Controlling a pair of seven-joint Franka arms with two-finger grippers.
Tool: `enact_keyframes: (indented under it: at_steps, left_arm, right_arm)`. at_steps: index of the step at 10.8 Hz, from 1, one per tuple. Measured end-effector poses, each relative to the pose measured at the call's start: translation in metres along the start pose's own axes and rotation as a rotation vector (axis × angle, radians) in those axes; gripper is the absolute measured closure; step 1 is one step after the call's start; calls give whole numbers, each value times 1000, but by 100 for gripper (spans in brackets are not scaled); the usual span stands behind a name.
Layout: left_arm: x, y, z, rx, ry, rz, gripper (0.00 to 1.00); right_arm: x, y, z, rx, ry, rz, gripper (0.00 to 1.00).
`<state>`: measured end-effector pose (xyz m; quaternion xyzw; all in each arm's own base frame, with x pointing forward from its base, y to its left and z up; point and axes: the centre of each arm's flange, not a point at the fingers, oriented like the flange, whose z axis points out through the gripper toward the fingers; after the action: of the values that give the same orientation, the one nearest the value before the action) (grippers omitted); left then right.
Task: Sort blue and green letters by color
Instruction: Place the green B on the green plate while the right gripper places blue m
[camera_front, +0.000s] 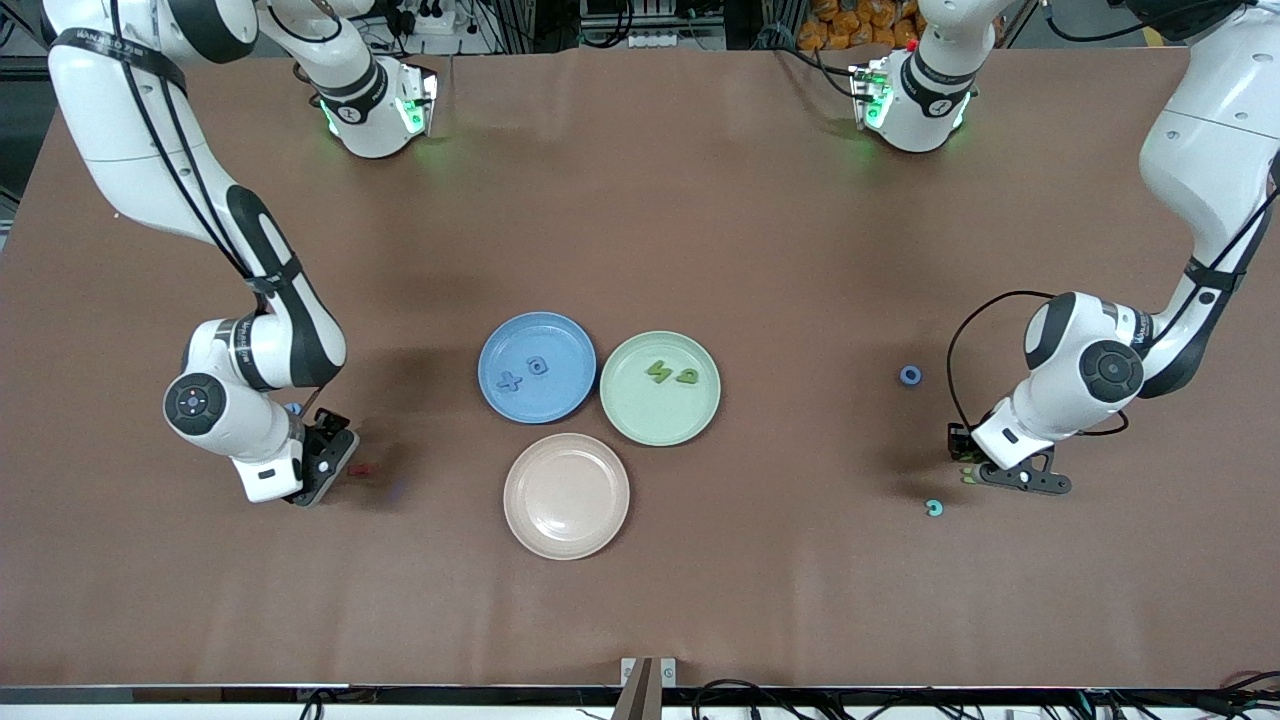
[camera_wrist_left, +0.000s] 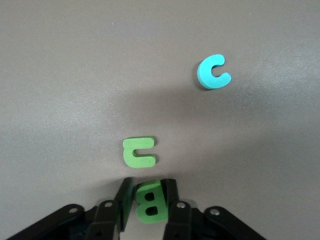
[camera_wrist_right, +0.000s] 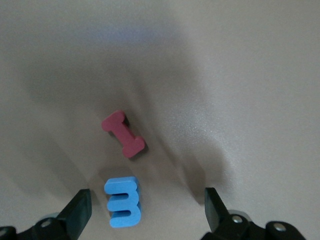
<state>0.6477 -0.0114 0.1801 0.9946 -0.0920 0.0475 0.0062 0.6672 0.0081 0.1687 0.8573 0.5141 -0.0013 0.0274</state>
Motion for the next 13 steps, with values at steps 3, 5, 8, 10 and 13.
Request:
enact_keyframes:
  at_steps: [3, 5, 8, 10, 13]
  left_arm:
    - [0, 0, 0, 0, 0, 0, 70]
    - [0, 1, 0, -1, 1, 1, 74]
    - [1, 9, -1, -9, 0, 11, 74]
    - [3, 32, -6, -22, -28, 9, 74]
    - [6, 72, -15, -29, -67, -48, 74]
  right_arm:
    - [0, 0, 0, 0, 0, -2, 7]
    - [1, 0, -1, -3, 3, -8, 26]
    - [2, 3, -8, -15, 9, -13, 70]
    - [4, 2, -10, -15, 12, -17, 73]
    - [21, -10, -17, 17, 11, -20, 73]
